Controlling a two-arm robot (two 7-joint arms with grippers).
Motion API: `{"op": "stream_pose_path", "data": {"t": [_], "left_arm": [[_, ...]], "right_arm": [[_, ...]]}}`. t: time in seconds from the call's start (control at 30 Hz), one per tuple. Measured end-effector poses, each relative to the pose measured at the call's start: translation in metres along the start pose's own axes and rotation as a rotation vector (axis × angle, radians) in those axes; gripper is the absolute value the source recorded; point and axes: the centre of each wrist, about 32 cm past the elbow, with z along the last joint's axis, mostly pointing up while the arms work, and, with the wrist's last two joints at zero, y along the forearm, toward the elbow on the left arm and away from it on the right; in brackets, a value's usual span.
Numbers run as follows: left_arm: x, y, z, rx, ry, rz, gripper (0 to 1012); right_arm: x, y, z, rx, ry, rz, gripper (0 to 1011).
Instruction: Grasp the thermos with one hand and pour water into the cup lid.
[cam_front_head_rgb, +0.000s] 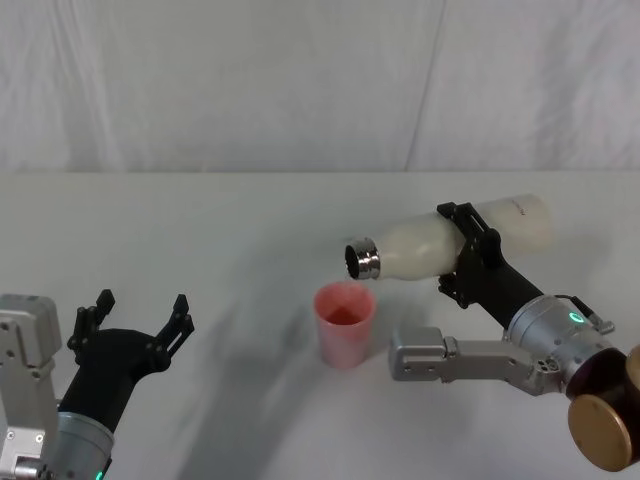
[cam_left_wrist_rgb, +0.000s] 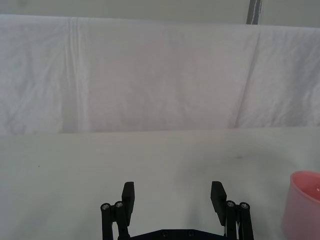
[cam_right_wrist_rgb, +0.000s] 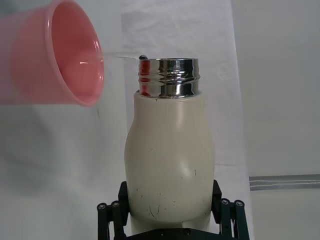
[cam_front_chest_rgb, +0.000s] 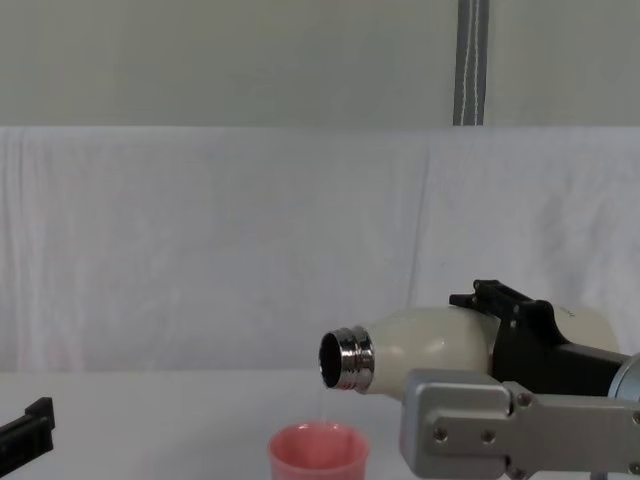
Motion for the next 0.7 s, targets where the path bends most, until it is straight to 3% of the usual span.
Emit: {"op": "stream_pose_path", "data": {"t": [0.7], "left_arm": [[0.0000, 0.0000, 0.0000, 0.000, 0.000, 0.000, 1001]], "right_arm": [[0.0008, -0.0018, -0.0030, -0.008, -0.009, -0.006, 950]]}}
